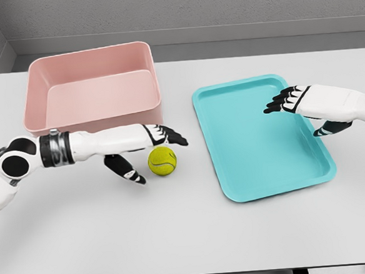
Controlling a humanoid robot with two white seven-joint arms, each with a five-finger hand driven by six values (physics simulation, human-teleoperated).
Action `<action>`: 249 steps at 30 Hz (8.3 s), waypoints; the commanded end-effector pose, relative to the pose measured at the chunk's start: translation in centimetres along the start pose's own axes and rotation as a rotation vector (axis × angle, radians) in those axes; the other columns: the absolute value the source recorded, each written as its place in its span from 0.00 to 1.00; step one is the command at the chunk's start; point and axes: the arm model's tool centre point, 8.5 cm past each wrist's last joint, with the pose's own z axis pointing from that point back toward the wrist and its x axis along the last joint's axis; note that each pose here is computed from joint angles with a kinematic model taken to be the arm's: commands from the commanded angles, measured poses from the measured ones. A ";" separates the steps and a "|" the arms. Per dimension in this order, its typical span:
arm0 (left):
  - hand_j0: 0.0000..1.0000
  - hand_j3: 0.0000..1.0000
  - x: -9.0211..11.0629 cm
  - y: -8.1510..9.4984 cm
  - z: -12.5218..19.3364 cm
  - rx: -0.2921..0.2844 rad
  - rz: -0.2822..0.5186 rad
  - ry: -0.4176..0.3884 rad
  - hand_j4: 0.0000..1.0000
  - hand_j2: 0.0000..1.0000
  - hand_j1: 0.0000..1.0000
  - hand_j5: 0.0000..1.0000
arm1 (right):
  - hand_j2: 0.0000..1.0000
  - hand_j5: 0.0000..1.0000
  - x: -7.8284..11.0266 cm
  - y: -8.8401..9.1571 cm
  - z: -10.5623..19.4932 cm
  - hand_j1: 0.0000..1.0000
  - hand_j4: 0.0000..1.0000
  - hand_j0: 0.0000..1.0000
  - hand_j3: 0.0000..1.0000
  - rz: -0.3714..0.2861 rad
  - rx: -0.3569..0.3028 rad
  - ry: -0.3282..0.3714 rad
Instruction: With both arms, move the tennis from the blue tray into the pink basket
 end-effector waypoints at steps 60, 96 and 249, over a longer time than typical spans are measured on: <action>1.00 1.00 -4.7 -2.6 -2.3 -0.055 0.071 0.106 1.00 1.00 1.00 1.00 | 1.00 1.00 0.5 -0.2 -0.1 1.00 1.00 1.00 1.00 0.003 -0.005 -0.015; 0.72 0.72 -4.8 -3.6 -2.9 -0.083 0.080 0.104 0.72 0.72 0.72 0.72 | 1.00 1.00 0.6 -0.3 -0.2 1.00 1.00 1.00 1.00 0.004 -0.009 -0.017; 1.00 1.00 -6.1 10.1 11.6 0.351 -0.099 0.347 1.00 1.00 1.00 1.00 | 1.00 1.00 0.7 0.1 -0.5 1.00 1.00 1.00 1.00 -0.004 -0.002 -0.025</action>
